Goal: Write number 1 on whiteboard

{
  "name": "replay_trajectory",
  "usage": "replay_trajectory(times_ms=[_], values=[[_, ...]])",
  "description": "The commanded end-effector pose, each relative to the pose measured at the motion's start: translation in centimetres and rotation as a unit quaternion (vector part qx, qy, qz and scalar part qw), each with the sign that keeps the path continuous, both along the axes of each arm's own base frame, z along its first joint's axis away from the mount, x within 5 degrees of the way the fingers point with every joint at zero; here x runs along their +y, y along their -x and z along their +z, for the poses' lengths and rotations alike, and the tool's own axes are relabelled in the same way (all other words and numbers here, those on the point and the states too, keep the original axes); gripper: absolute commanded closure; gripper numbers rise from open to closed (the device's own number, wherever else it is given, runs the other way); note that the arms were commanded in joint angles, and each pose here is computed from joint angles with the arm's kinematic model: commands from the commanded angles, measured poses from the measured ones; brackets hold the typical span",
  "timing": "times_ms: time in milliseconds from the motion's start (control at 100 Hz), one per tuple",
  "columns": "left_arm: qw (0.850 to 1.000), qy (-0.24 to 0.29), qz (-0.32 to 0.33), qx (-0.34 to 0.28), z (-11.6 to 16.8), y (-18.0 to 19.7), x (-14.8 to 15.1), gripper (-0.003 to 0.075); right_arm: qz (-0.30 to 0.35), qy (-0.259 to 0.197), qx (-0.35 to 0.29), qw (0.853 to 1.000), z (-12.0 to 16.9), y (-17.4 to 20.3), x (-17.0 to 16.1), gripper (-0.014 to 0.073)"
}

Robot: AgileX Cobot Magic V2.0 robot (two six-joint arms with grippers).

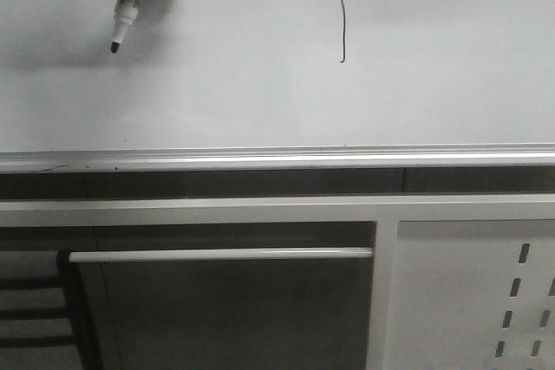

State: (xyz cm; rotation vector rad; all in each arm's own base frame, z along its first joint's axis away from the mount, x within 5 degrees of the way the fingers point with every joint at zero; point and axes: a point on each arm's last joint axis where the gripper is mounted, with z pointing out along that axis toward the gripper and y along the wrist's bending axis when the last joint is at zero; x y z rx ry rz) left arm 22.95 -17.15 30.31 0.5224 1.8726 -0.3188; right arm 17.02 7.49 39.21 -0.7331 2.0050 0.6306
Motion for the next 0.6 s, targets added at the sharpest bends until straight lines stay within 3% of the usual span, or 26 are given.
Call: replay_trajectory(times_ms=[0, 350, 450, 590], values=[[1.0, 0.01, 0.01, -0.021, 1.46, -0.54, -0.2, 0.0741, -0.014, -0.032, -0.032, 0.999, 1.63, 0.19, -0.04, 0.0242], [1.0, 0.004, 0.014, -0.016, 1.07, -1.37, -0.79, 0.073, -0.014, -0.032, -0.032, 0.999, 1.63, 0.19, -0.04, 0.0242], [1.0, 0.004, 0.015, -0.016, 1.08, -1.39, -0.76, 0.0652, -0.013, -0.031, -0.032, 0.999, 1.62, 0.2, -0.03, 0.0242], [0.999, 0.001, 0.026, -0.019, 1.1, -1.48, -0.58, 0.0477, -0.013, -0.031, -0.032, 0.999, 1.62, 0.2, -0.03, 0.0242]])
